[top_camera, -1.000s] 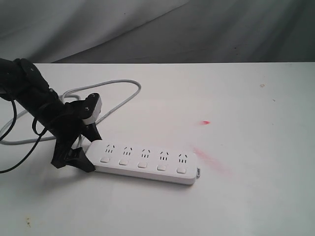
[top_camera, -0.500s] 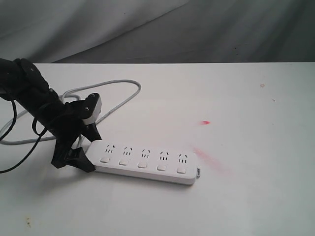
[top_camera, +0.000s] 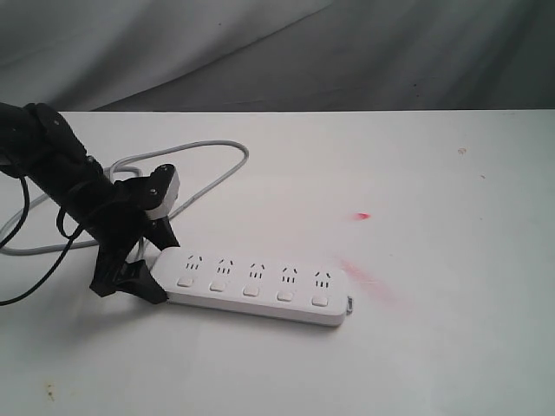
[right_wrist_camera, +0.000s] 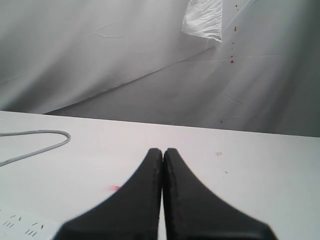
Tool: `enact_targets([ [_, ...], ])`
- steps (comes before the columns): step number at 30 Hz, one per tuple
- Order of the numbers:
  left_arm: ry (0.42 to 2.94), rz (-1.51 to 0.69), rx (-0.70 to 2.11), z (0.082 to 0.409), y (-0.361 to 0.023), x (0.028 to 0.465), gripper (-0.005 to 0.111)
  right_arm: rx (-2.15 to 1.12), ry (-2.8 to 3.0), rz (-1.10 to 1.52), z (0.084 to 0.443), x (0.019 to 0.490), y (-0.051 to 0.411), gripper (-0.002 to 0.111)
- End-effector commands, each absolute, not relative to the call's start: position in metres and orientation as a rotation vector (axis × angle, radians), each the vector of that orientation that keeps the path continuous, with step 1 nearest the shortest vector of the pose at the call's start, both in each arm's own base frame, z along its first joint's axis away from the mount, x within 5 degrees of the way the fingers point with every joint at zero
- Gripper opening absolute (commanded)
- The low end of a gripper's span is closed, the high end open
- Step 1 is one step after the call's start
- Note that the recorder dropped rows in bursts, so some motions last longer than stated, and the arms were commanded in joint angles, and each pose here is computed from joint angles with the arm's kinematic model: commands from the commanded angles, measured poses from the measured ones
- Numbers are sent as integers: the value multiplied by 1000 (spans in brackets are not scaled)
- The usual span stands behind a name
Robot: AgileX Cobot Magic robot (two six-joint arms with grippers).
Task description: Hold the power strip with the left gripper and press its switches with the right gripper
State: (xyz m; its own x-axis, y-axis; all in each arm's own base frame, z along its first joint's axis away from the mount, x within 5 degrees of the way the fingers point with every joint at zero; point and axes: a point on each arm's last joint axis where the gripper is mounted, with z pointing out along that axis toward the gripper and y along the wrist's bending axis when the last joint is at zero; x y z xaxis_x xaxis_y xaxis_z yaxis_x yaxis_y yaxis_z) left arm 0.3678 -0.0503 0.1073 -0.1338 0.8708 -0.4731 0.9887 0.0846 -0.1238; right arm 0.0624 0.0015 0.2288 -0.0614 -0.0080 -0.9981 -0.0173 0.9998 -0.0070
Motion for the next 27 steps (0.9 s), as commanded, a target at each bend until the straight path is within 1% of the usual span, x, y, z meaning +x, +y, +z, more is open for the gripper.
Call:
enact_targets([
  [1,2088,-635,1867,109,-53,366,53,-44,1695,4,271,57,3,0],
  [7,2088,-635,1867,109,-53,366,53,-55,1797,15,323,78,4,0],
  [12,2088,-635,1867,109,-53,366,53,-117,1853,63,355,112,11,0],
  [16,2088,-635,1867,109,-53,366,53,-218,1891,135,370,142,28,0],
  [21,2088,-635,1867,109,-53,366,53,-385,2027,264,368,168,63,0],
  [27,2088,-635,1867,109,-53,366,53,-753,2158,328,334,193,118,0],
])
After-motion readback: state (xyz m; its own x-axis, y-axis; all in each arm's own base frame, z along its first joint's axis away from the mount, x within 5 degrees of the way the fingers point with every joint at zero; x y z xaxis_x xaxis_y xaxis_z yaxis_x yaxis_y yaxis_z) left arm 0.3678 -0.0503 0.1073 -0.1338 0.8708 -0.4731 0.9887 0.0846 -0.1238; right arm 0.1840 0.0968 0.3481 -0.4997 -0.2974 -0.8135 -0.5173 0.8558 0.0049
